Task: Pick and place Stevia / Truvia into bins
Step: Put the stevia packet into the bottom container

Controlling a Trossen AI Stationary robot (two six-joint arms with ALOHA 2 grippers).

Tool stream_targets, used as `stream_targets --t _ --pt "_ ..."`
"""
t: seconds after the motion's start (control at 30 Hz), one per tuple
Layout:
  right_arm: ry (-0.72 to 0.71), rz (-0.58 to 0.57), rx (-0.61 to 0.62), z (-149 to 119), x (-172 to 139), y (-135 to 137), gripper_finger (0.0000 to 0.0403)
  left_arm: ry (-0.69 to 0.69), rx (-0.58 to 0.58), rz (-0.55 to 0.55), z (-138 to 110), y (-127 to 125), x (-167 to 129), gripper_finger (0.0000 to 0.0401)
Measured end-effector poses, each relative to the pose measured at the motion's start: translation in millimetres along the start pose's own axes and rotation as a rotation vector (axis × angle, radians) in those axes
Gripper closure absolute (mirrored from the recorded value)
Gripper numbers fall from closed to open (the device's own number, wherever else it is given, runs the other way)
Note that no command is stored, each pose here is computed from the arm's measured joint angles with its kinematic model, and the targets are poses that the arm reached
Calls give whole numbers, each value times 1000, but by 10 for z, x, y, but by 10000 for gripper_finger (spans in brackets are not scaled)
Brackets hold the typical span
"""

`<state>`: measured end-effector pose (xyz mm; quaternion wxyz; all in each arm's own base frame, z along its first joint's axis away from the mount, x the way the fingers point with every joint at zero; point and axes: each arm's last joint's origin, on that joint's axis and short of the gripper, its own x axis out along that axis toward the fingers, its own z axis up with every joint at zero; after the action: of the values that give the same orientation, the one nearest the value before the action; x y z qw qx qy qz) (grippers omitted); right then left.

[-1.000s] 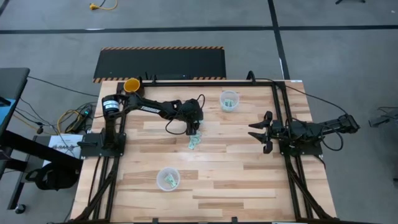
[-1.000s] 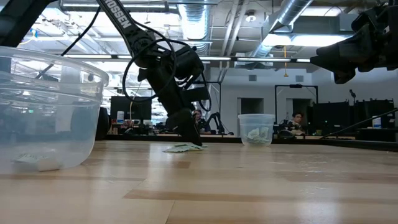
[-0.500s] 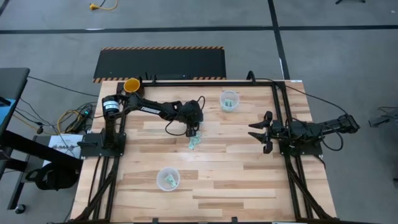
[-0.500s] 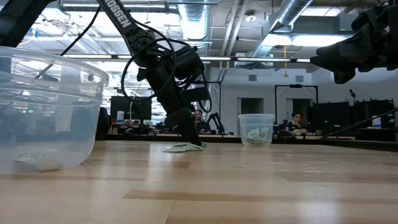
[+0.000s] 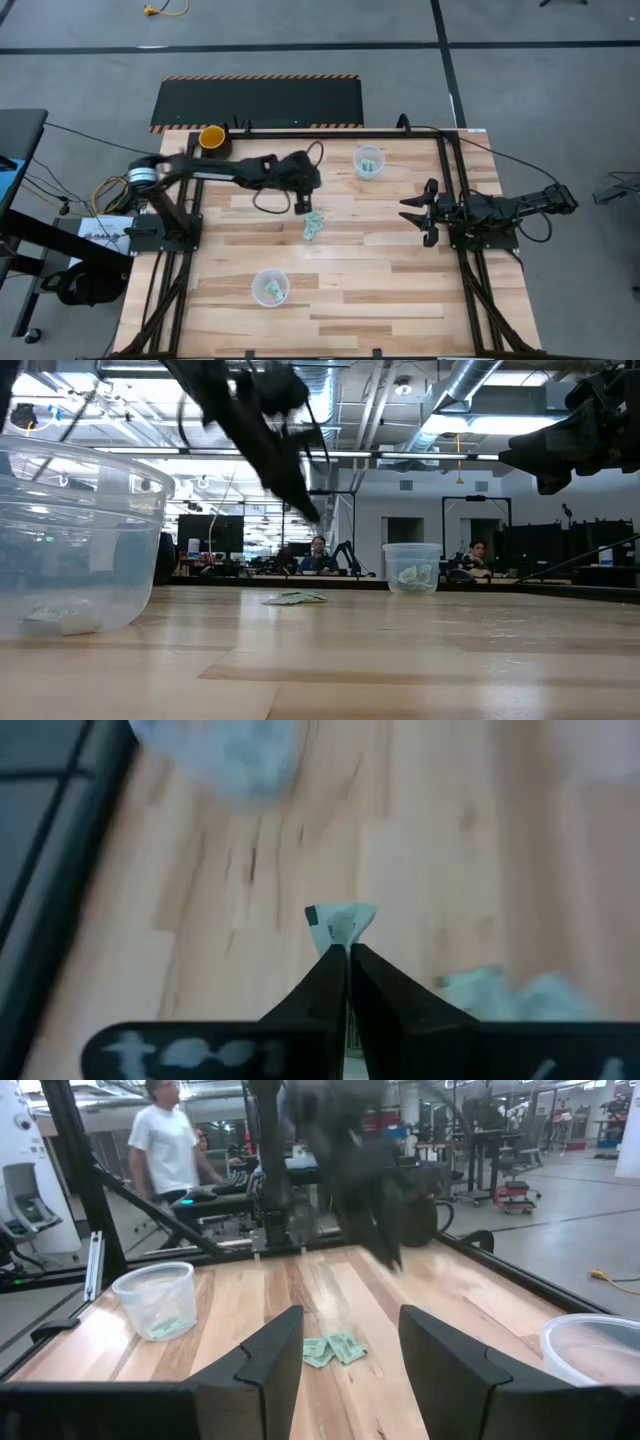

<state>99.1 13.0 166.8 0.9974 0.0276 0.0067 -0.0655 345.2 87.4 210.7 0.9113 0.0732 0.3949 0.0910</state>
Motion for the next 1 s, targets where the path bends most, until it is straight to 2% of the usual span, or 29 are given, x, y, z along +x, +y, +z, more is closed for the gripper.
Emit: stream_targets --t 0.13,0.23,0.37,0.47,0.6,0.73,1.0 --pt "0 0 0 0 0 0 243 -99 25 -79 178 -152 -656 400" --pt "0 0 0 0 0 0 243 -157 55 -134 204 -310 -1138 400" --pt "0 0 0 0 0 0 243 -227 78 -213 108 -512 -1691 401" --pt "0 0 0 0 0 0 243 -259 82 -270 -45 -647 -1941 401" --pt "0 0 0 0 0 0 243 -267 94 -308 -277 -794 -2040 401" --pt "0 0 0 0 0 0 243 -251 105 -356 -482 -941 -1912 401" --pt "0 0 0 0 0 0 243 -331 58 -584 -659 -1194 -1729 401"
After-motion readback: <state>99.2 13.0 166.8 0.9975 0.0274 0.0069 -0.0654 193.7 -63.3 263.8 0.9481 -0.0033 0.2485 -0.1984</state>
